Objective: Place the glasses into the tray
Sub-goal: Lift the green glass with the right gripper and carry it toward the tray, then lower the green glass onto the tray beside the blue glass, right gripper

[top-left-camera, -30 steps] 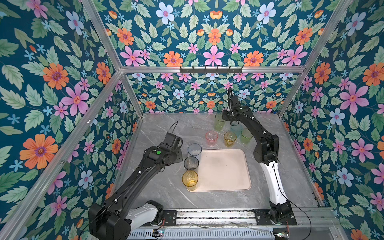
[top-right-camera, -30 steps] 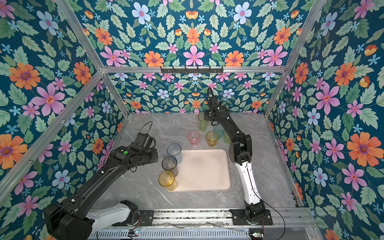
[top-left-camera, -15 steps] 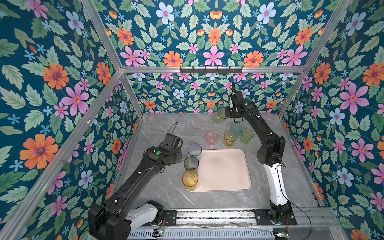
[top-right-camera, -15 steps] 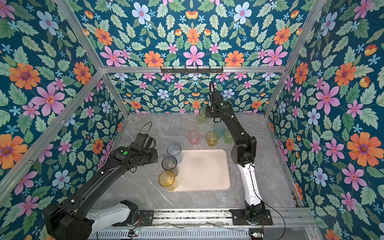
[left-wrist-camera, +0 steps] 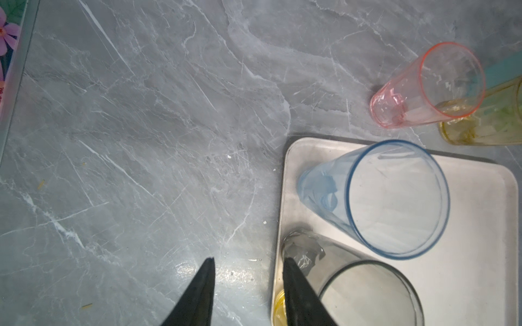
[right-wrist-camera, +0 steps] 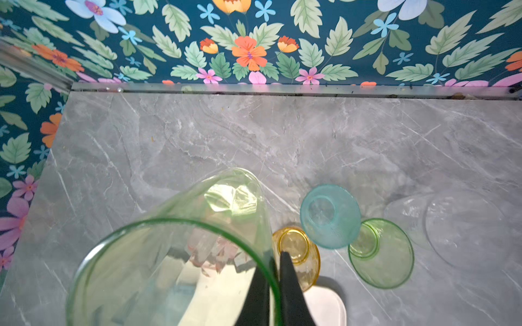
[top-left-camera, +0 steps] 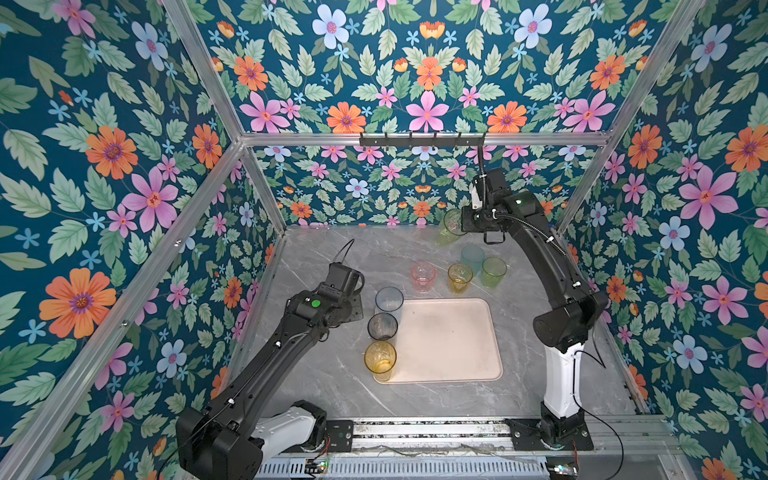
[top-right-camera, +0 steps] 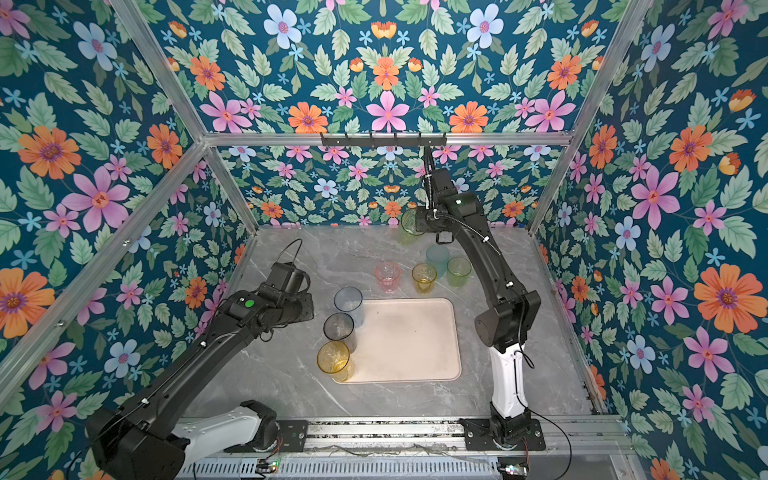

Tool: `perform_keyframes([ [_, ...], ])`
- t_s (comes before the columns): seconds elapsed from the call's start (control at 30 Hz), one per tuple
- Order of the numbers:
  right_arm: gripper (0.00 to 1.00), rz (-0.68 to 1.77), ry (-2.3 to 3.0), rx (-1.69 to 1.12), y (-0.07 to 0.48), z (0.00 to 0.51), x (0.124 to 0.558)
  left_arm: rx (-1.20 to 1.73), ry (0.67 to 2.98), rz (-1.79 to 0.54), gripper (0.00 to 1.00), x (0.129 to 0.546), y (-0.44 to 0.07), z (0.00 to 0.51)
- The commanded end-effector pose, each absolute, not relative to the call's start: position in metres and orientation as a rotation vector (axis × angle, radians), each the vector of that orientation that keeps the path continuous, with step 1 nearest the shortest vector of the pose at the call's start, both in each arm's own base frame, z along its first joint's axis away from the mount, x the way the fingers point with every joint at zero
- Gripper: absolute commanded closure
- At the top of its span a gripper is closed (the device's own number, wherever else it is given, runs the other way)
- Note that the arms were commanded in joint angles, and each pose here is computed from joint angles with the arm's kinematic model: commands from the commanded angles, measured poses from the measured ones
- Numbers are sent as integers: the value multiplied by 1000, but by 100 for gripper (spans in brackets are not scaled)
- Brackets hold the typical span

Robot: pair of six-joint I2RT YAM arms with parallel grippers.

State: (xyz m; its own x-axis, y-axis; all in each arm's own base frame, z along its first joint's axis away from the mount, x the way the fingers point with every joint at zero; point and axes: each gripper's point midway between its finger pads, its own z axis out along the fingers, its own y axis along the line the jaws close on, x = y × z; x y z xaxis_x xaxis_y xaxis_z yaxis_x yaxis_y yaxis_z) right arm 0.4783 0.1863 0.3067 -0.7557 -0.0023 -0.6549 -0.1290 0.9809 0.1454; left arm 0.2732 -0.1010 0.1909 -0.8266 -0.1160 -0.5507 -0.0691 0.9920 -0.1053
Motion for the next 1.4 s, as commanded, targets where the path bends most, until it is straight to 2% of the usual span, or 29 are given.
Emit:
perform_keyframes([
  [0.0,100,172,2427,-141,181,317,452,-130,2495,-70,57,284,-97,199],
  [0.2,100,158,2421,-204,186,328,409,-138,2487,-60,57,286,-95,197],
  [0.57,100,171,2433,-264,197,307,351,-137,2490,-58,57,291,-96,195],
  [0.93,100,186,2531,-301,220,242,333,-141,2493,-66,57,291,-96,193],
  [1.37,100,175,2628,-316,242,174,340,-148,2488,-64,58,290,-94,196],
])
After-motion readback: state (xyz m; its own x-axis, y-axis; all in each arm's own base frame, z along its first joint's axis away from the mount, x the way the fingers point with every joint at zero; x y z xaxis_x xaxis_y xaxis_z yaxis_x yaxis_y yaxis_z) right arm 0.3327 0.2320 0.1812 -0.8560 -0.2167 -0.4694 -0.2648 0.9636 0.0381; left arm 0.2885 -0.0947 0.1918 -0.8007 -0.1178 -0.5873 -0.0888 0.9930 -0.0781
